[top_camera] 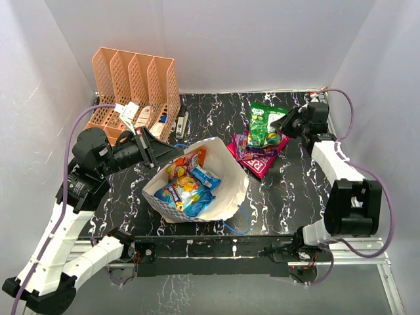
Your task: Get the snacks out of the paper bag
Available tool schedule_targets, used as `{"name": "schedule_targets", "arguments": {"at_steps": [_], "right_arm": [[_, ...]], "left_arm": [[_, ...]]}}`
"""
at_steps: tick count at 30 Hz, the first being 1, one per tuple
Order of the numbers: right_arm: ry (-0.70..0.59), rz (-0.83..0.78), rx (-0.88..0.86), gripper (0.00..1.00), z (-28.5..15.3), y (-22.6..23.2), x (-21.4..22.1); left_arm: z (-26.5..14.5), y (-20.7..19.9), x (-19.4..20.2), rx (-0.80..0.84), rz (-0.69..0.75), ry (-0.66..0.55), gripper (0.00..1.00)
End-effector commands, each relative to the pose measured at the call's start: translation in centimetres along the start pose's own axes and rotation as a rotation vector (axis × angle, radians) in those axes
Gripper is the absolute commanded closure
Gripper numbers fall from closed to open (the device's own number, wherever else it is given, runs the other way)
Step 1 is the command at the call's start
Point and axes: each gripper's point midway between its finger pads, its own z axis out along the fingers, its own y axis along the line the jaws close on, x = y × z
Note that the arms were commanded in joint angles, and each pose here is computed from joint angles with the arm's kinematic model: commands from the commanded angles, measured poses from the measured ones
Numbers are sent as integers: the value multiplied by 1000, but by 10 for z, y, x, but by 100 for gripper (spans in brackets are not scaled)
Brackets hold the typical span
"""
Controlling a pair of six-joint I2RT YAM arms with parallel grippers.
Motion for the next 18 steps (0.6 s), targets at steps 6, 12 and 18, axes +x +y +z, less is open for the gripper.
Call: {"name": "schedule_targets", "arguments": {"at_steps": [6, 12, 18], "right_arm": [[20, 110, -75, 93, 35, -18, -3], [59, 106, 0, 93, 46, -49, 23], [85, 99, 81, 93, 47, -77, 47]], "left_arm": [[-2, -12, -3, 40, 13, -5, 100], [0, -9, -3, 33, 13, 5, 100], [2, -9, -3, 36, 12, 8, 100]]}}
